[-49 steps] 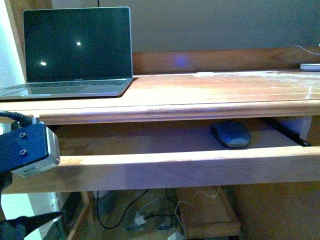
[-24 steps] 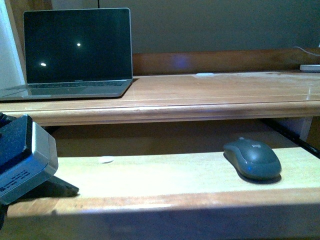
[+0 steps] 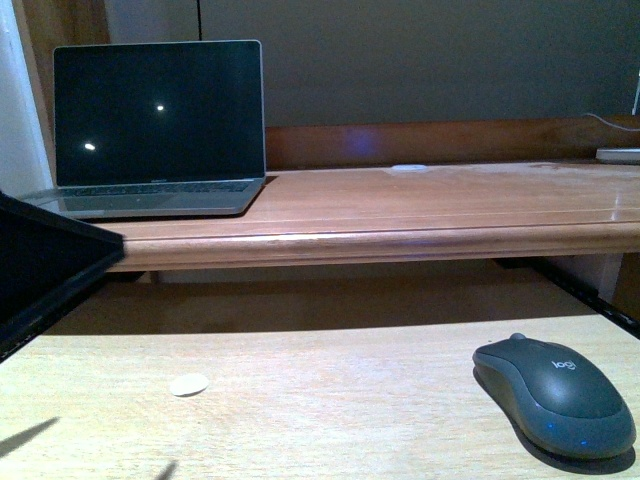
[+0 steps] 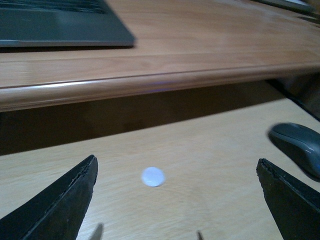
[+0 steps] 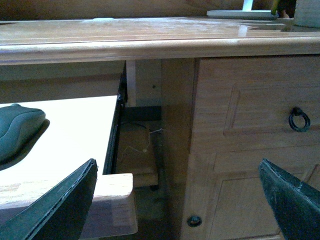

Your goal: Place mouse

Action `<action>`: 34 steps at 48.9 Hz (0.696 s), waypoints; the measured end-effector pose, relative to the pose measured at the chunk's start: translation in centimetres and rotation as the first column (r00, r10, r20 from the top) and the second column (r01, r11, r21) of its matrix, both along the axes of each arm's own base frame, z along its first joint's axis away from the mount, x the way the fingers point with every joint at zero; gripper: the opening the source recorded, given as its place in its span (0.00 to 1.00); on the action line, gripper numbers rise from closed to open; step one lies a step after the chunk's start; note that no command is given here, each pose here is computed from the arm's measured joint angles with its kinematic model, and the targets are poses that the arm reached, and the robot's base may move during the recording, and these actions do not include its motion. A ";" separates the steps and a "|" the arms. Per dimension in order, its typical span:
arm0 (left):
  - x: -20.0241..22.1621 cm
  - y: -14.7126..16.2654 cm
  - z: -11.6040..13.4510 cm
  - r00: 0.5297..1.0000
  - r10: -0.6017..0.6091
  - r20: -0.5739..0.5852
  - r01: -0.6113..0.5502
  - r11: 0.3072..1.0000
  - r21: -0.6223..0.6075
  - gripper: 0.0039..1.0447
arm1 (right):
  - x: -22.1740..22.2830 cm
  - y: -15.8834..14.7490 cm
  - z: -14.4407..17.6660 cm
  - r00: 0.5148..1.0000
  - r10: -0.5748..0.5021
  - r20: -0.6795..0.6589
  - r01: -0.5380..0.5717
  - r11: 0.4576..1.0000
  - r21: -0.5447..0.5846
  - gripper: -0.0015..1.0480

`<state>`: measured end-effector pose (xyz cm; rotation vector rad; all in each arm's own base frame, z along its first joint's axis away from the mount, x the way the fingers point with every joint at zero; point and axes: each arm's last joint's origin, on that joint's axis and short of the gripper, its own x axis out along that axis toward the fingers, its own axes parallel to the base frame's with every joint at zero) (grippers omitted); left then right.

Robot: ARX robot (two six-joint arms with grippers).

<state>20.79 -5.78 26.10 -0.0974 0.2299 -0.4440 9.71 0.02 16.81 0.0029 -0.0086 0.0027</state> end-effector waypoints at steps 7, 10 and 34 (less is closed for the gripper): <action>-3.0 1.5 0.3 0.961 0.277 -0.007 -0.276 0.960 0.054 0.93 | 0.0 0.0 0.0 1.000 0.000 0.000 0.000 1.000 0.000 0.93; -4.6 1.7 0.0 0.949 0.316 -0.002 -0.315 0.946 0.069 0.93 | 0.0 0.0 0.0 1.000 0.000 0.000 0.000 1.000 0.000 0.93; -11.0 3.8 -4.8 0.891 0.396 0.224 -0.411 0.911 0.024 0.48 | 0.0 0.0 0.0 1.000 0.000 0.000 0.000 1.000 0.000 0.93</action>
